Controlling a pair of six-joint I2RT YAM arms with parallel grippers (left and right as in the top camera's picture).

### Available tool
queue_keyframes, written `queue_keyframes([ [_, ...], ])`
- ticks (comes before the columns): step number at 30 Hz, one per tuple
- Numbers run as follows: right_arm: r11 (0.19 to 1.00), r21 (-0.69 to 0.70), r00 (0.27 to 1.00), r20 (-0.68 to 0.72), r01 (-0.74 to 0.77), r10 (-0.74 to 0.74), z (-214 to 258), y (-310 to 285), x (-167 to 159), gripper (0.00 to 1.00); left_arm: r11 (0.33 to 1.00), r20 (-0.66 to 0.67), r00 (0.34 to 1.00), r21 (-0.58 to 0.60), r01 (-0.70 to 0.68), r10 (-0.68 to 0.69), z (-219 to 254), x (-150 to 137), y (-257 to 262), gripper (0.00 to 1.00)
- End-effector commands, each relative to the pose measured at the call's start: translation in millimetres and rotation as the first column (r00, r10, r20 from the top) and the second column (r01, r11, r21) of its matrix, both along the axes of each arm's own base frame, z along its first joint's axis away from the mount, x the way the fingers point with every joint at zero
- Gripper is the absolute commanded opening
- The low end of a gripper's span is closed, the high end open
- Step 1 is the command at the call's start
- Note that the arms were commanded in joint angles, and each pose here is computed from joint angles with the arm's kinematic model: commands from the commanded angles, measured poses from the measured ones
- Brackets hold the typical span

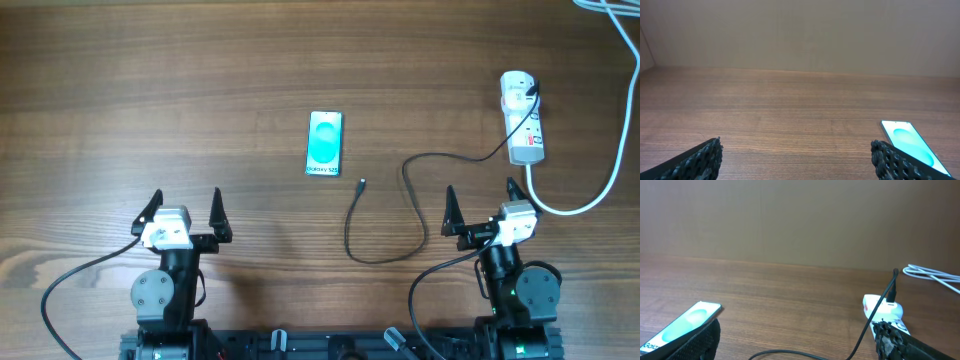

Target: Plug charger to phone and switch on socket

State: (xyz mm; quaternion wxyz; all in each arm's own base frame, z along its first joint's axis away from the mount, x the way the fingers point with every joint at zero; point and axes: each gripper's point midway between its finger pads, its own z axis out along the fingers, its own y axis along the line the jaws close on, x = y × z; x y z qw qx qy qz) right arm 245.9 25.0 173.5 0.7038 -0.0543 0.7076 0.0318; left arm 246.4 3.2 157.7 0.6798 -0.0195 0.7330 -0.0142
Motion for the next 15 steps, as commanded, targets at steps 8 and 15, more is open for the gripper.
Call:
queue_keyframes([
  [8,1.0,-0.013,1.0,0.01,0.018,-0.017,1.6,-3.3,-0.1,1.0,0.959,0.038,0.972,-0.154,0.237,-0.234,7.9,-4.9,-41.7,1.0],
  [15,1.0,-0.013,1.0,0.01,0.018,-0.017,1.6,-3.3,-0.1,1.0,0.53,0.32,0.533,-0.104,0.842,-0.783,91.9,-85.6,-138.7,1.0],
])
